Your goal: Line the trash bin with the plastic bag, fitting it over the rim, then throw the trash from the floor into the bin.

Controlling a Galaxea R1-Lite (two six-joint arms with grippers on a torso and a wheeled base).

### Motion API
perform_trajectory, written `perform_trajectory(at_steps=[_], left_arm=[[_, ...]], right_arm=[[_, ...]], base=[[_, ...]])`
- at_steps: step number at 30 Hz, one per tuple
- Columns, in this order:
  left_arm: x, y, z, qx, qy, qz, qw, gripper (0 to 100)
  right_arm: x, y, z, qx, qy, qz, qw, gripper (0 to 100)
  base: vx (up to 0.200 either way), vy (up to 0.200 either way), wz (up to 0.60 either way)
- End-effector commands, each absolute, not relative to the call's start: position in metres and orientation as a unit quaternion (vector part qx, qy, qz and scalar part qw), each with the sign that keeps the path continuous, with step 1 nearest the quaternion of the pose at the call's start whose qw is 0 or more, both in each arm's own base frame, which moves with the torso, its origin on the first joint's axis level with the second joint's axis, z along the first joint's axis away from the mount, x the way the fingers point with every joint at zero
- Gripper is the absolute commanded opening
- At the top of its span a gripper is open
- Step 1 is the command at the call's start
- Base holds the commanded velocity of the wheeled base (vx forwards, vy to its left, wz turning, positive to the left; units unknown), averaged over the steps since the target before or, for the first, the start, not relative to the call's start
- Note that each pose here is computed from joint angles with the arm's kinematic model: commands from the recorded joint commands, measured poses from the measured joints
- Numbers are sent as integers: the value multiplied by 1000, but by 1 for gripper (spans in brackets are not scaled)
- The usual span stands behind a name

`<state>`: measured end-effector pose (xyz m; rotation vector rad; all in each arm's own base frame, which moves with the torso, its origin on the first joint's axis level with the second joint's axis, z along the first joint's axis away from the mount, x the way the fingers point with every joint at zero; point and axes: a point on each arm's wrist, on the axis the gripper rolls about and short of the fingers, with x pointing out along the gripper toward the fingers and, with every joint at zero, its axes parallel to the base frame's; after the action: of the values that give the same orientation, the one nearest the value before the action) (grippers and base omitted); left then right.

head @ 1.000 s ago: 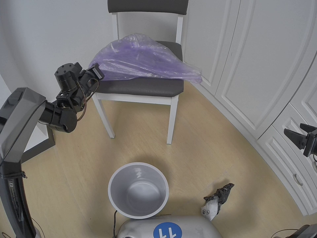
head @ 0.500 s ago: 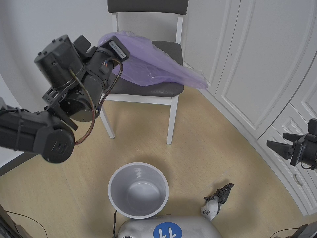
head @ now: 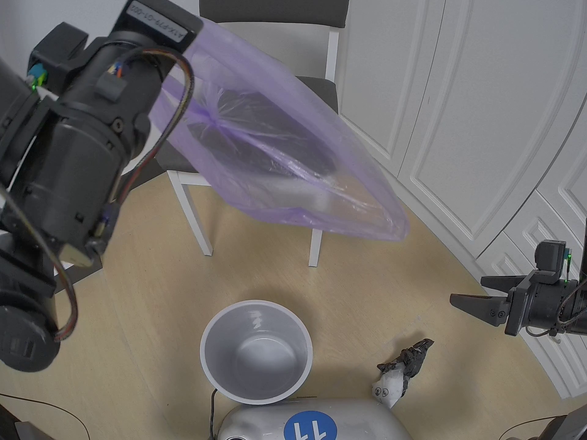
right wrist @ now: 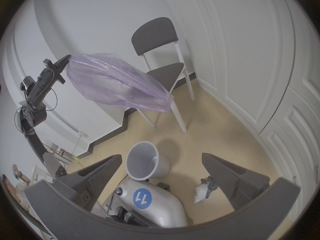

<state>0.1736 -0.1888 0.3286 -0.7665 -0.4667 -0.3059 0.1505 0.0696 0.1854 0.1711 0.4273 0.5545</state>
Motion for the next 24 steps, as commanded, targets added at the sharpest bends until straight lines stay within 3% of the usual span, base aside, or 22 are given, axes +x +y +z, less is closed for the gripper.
perform_trajectory(at_steps=[1, 8, 21, 24], left_arm=[[160, -175, 333, -386, -239, -157, 877, 0], [159, -176, 332, -386, -239, -158, 877, 0], [154, -186, 331, -395, -234, -177, 871, 0], [150, -190, 334, -401, -237, -186, 865, 0]], right_arm=[[158, 81, 178, 88, 228, 282, 928, 100], [160, 104, 171, 94, 228, 277, 929, 100], [145, 145, 147, 69, 287, 344, 891, 100], [150, 172, 125, 74, 299, 360, 881, 100]], base=[[0, 0, 0], [0, 0, 0], [0, 0, 0], [0, 0, 0]])
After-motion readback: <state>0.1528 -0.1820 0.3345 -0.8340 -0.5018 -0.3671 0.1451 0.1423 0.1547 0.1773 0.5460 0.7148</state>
